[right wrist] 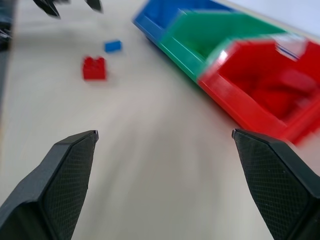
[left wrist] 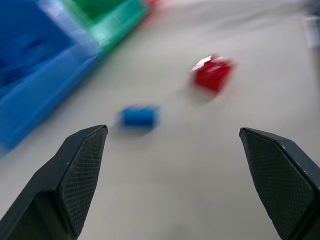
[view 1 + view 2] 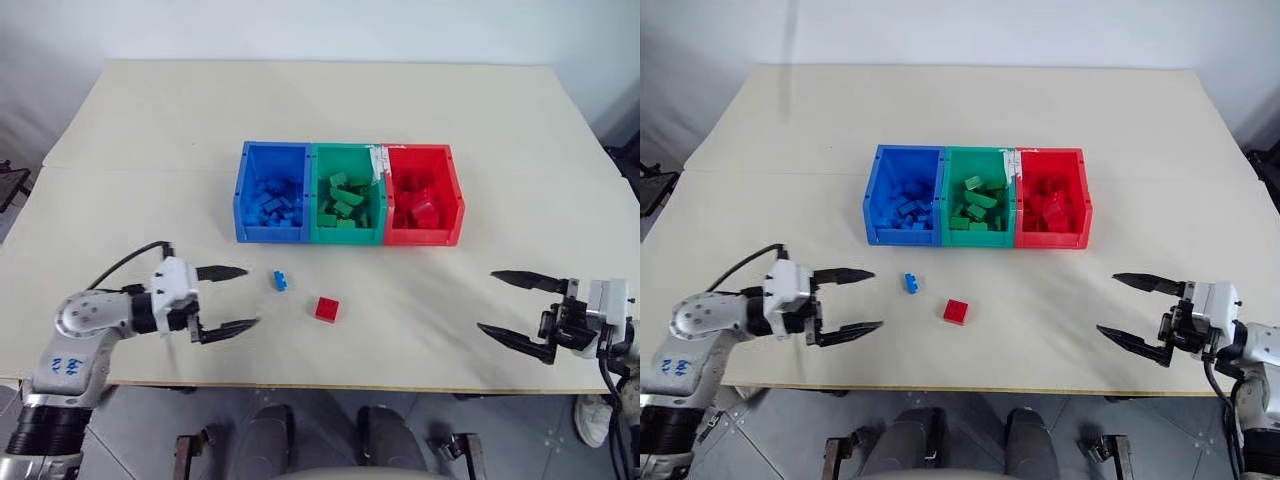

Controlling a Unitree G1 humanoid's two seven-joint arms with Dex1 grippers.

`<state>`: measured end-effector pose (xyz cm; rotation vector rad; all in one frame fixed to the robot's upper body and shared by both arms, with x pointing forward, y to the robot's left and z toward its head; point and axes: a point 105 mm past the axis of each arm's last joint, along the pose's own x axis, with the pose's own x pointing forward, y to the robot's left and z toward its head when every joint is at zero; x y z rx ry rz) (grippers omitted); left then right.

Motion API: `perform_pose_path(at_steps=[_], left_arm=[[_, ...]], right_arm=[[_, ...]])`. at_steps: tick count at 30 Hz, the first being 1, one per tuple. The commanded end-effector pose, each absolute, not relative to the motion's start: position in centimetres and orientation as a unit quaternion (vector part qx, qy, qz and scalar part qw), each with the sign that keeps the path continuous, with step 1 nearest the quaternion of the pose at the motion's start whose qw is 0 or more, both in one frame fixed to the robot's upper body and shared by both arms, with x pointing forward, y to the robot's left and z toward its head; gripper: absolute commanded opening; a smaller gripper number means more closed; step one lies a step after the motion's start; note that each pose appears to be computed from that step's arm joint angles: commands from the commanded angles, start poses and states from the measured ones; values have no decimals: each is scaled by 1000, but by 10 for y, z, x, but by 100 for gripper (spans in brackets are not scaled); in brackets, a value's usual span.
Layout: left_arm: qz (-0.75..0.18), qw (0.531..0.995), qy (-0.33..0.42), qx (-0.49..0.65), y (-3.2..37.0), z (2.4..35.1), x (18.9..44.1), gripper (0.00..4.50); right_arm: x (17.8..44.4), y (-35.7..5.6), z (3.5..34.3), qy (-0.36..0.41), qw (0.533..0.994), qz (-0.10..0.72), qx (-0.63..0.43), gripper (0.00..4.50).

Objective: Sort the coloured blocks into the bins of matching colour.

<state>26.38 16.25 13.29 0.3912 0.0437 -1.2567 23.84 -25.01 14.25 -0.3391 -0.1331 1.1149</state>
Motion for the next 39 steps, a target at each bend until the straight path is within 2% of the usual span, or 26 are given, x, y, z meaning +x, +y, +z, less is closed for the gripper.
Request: perform_pose_path(at_steps=[1, 3, 7, 13, 16, 19, 22, 24, 27, 34, 39], left_arm=[[-621, 757, 10, 201, 127, 135, 266, 450], [-622, 754, 16, 209, 110, 129, 275, 450], [-659, 717, 34, 224, 75, 108, 275, 450], [-650, 717, 64, 245, 61, 94, 289, 450], [-656, 712, 76, 238, 60, 91, 288, 394], [-665, 708, 65, 230, 59, 92, 284, 298], [-662, 722, 24, 200, 49, 108, 287, 206], [-637, 749, -4, 184, 42, 122, 300, 149], [-607, 778, -56, 152, 25, 153, 322, 147], [-577, 792, -120, 158, -41, 214, 375, 147], [-549, 807, -117, 181, -64, 229, 399, 147]], right_arm=[[232, -230, 159, -100, 809, 557, -156, 449], [231, -220, 165, -108, 808, 563, -135, 449], [221, -203, 170, -111, 793, 588, -111, 449], [216, -217, 160, -87, 812, 564, -123, 449], [216, -224, 157, -82, 828, 541, -122, 450], [214, -231, 151, -77, 839, 524, -125, 450], [214, -237, 147, -77, 852, 503, -127, 450], [215, -240, 147, -79, 860, 489, -127, 450], [216, -246, 144, -71, 872, 469, -123, 450], [218, -251, 139, -62, 890, 438, -115, 450], [215, -245, 138, -67, 894, 428, -111, 450]])
